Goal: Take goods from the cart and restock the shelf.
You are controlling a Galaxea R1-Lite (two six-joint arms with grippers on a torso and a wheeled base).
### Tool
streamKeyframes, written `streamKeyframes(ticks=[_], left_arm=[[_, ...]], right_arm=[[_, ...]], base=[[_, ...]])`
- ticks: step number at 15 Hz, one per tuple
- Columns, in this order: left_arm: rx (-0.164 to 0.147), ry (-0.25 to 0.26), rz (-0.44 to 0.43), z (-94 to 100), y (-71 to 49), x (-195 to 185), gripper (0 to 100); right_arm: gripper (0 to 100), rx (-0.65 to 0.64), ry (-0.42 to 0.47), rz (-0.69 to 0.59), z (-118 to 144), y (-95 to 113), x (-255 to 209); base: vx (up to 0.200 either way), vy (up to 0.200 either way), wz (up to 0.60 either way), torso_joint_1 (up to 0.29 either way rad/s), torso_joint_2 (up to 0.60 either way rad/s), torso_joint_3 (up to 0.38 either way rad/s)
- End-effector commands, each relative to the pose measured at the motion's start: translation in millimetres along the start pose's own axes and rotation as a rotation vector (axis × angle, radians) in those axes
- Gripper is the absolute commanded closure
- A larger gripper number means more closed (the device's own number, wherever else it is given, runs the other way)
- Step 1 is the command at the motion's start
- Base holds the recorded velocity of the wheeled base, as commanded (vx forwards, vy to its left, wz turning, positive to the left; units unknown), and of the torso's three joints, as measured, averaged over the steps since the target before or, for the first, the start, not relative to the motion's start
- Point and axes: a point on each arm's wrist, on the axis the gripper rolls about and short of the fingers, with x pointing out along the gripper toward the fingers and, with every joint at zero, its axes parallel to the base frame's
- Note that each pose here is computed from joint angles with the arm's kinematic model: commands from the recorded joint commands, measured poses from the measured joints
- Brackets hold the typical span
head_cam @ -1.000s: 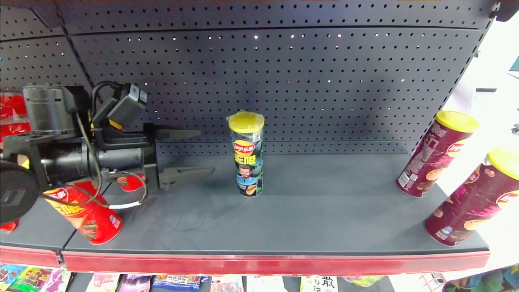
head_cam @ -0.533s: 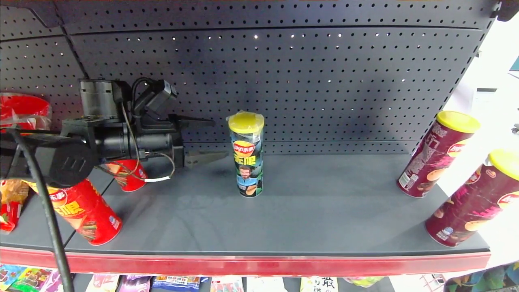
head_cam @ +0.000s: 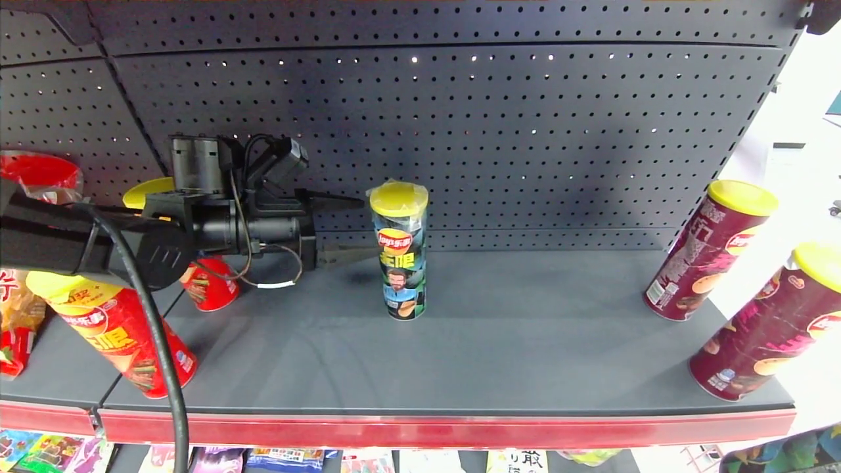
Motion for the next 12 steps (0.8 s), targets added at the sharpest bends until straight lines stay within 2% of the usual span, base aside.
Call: streamKeyframes(ticks=[1, 4, 7, 12], left_arm=[[0.000, -0.004, -0.015, -2.4, 3.7, 4.0, 0], [0.027, -0.029, -0.039, 0.4, 14.5, 17.5, 0], [0.031, -0.044, -0.068, 2.6, 19.8, 24.8, 0], [0.022, -0.044, -0.123, -4.0, 14.9, 43.6, 0]], right_arm=[[100, -0.001, 0.000, -0.001, 0.0, 0.0, 0.1], [100, -0.002, -0.001, -0.004, 0.5, 0.0, -0.1], [100, -0.004, -0.006, -0.005, 3.1, -0.1, -0.6], [100, -0.002, 0.002, -0.006, 3.9, -0.5, 1.1]], base=[[0.000, 0.000, 0.00, 0.000, 0.00, 0.000], [0.000, 0.000, 0.00, 0.000, 0.00, 0.000], [0.000, 0.000, 0.00, 0.000, 0.00, 0.000], [0.000, 0.000, 0.00, 0.000, 0.00, 0.000]])
